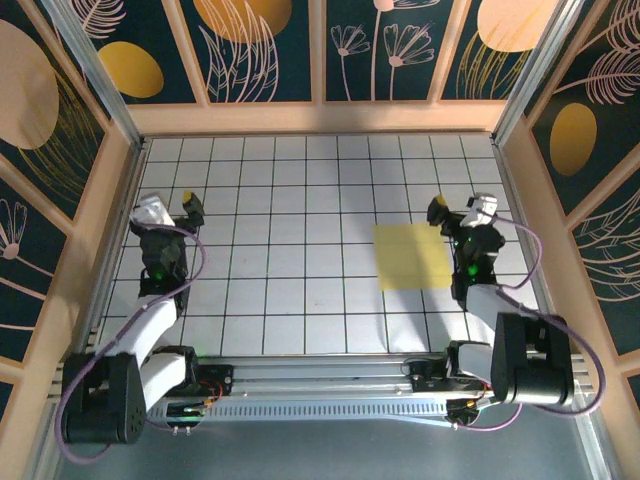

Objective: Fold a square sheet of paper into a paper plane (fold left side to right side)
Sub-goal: Move the square sheet of paper to the center of the table.

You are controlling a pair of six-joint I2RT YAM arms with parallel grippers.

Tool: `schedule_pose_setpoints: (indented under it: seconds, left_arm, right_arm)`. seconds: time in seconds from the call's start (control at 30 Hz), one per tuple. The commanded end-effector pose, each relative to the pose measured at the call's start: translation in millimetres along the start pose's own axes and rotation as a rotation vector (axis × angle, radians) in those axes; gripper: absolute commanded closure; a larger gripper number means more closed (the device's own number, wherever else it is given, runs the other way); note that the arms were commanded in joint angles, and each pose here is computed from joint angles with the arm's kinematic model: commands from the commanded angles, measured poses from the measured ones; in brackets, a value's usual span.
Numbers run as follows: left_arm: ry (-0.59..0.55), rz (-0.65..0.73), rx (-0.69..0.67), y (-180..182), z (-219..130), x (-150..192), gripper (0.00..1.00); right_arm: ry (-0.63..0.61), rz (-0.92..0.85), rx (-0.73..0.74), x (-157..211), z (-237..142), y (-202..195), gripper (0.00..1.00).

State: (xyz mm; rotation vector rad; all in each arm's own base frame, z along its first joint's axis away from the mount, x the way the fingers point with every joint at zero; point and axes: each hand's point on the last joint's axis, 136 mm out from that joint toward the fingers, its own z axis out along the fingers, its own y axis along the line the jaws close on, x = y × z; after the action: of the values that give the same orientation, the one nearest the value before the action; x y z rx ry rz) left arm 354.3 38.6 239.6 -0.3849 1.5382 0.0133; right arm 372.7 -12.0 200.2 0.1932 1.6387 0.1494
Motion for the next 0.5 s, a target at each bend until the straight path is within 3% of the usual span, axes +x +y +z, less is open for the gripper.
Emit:
schedule_pose_setpoints:
  seconds: [0.0,0.13,0.3,0.47]
  left_arm:
    - [0.231,-0.141,-0.005,-4,-11,20,0.01]
    - [0.361,-0.323,0.122,-33,-25,24,0.01]
    - [0.630,-0.566,0.302,-78,-49,69,0.01]
    - [0.767,-0.629,0.409,-123,-78,103,0.01]
  right_arm:
    - [0.250,0.160,0.026,21,-5,4,0.01]
    - [0.441,0.308,-0.082,32,-15,34,0.01]
    - [0.726,0.460,-0.190,78,-39,71,0.03]
    - [0.960,0.508,-0.279,133,-63,108,0.07]
